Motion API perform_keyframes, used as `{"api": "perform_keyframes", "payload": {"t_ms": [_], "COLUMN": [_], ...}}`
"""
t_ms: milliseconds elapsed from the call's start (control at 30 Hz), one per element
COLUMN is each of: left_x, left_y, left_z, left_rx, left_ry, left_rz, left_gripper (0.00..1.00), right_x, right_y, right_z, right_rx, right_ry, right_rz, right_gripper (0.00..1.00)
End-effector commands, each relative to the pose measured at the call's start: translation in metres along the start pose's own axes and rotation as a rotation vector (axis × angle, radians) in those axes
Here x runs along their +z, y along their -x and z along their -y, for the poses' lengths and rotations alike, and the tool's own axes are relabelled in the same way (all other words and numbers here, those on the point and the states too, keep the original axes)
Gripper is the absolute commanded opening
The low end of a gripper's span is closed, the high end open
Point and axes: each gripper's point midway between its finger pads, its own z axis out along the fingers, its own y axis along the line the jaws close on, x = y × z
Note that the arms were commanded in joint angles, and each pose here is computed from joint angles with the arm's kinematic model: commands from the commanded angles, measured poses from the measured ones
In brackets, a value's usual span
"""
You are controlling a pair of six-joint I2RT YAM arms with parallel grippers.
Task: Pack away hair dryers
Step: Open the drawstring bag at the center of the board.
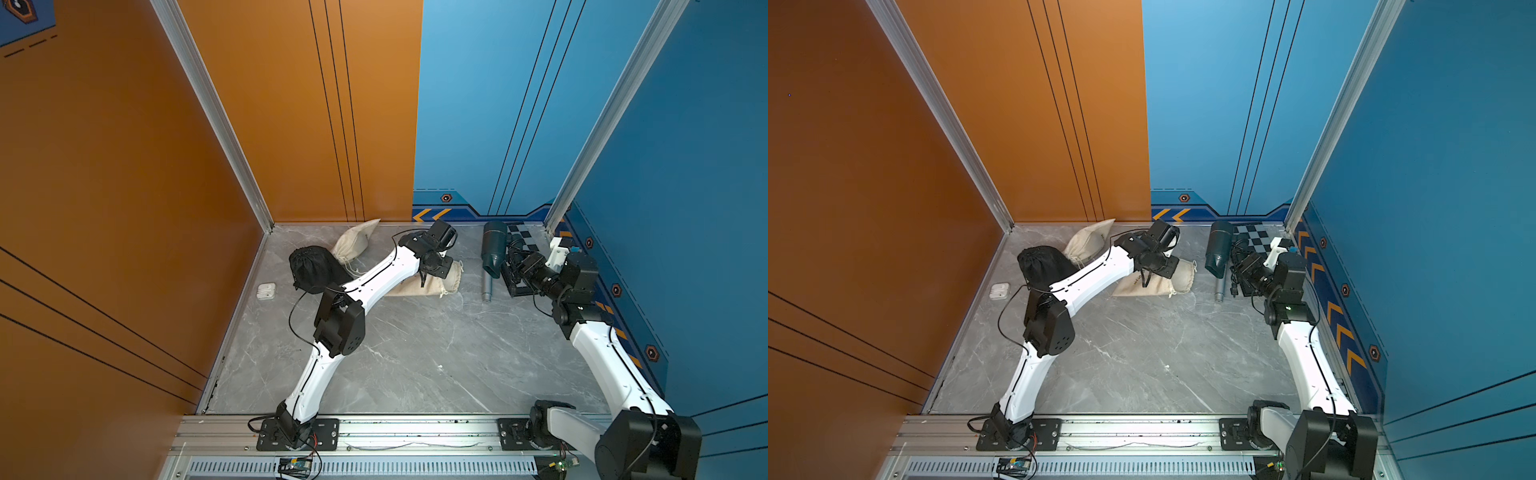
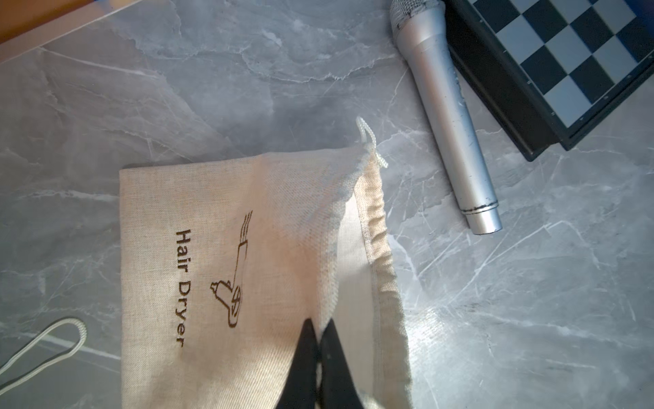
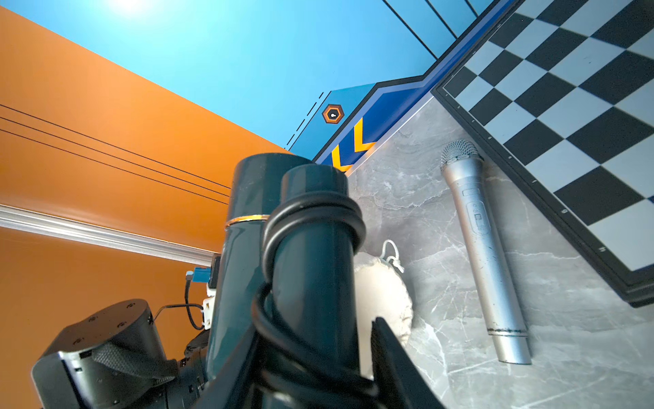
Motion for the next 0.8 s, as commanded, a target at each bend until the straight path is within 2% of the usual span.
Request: {"api": "perform_keyframes", "payload": {"t_ms": [0, 200, 433, 767], "left_x": [-0.015, -0.023, -0.029, -0.046], "left_y": [0.013, 0.007, 0.006, 0.041], "left_z": [0.006, 0.006, -0.004, -0.028], "left_rx": [0.007, 0.056, 0.13, 0.235], "left_ry": [-0.046, -0.055, -0.056, 0.003], "left_rz": [0.07, 0.072, 0.084, 0.172], "left_gripper": [0.0, 0.0, 0.0, 0.01], "right_x": [-0.005, -0.006, -0.01, -0.016], "right_y": [0.02, 0.013, -0.022, -0.085], "right_z": [-0.033, -0.026, -0.003, 0.021], "right_rx": [-0.025, -0.039, -0.098, -0.146], "right_ry": [0.109, 0.089, 0.018, -0.008], "right_rz": [0.047, 0.03, -0.061, -0.229], "right_gripper": [0.11, 0.11, 0.12, 0.12]}}
